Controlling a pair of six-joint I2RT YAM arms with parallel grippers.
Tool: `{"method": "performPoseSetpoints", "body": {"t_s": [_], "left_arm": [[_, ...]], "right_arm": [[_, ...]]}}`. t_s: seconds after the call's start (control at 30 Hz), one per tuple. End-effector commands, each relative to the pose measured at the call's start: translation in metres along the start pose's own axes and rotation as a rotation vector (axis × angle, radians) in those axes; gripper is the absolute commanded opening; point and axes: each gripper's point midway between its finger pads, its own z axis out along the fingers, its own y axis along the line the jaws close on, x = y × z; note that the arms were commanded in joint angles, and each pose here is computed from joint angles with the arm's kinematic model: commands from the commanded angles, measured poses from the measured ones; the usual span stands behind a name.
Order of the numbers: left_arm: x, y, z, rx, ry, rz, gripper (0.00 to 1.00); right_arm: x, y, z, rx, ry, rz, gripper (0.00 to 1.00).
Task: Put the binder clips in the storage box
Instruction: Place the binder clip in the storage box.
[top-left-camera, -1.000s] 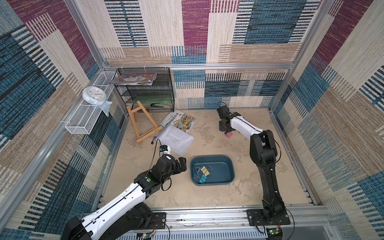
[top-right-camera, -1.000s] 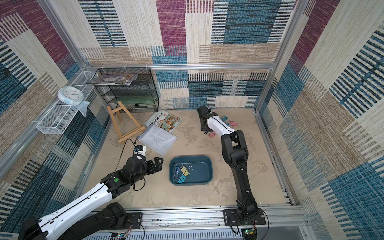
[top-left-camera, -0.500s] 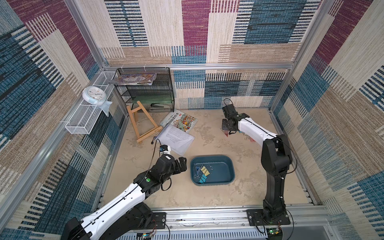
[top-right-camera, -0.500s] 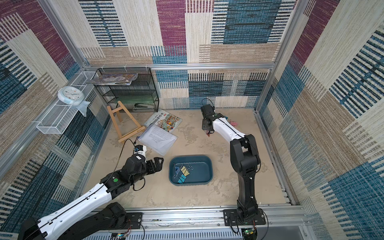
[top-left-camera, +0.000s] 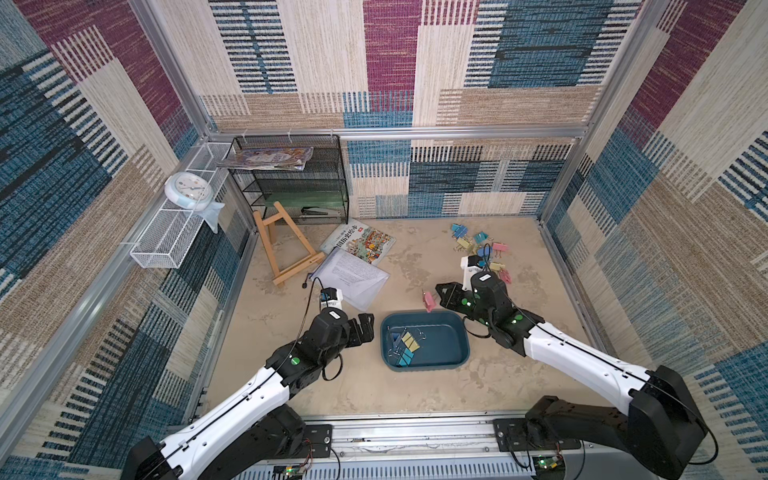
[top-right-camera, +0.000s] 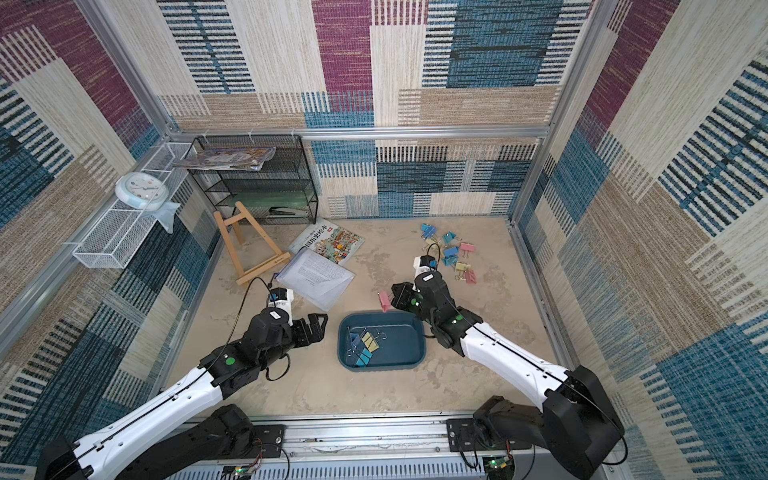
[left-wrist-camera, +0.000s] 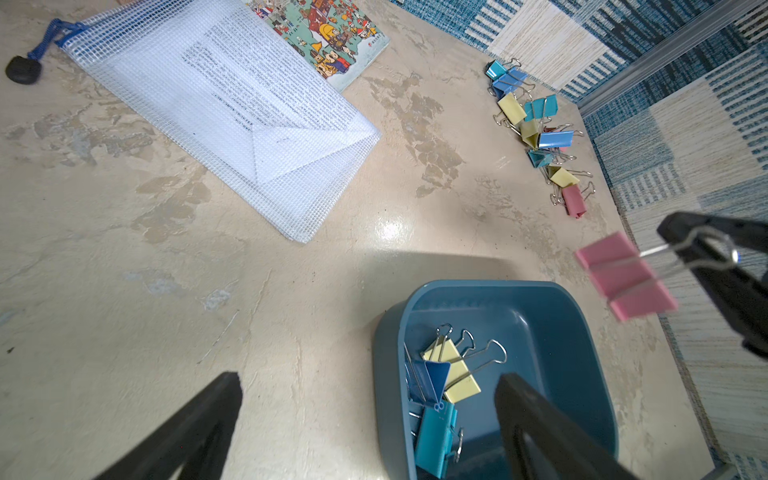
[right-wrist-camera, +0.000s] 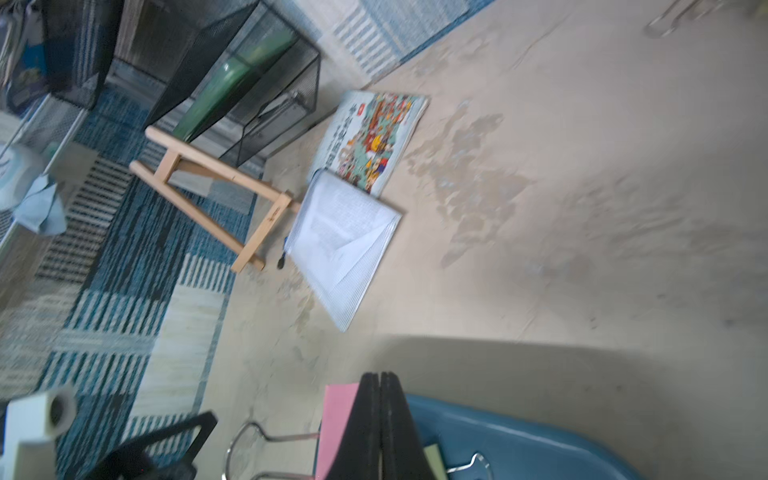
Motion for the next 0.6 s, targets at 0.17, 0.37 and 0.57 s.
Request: {"method": "performPoseSetpoints", "body": {"t_s": [0.17,0.37,0.57], "left_arm": [[-0.004,-0.007,0.003,0.022,-0.005,0.005,0.99],[-0.001,-0.005,0.003,0.021,-0.004,-0.005,1.00],[0.000,-0.005,0.003,0.022,-0.001,-0.005,0.99]], "right_arm": [[0.046,0.015,0.037,-0.013,0.041,0.065,0.00],[0.068,-0.003,0.054,0.095,0.058,-0.032,0.00],[0.076,-0.016,0.057,0.160,0.033,-0.106,0.00]]}}
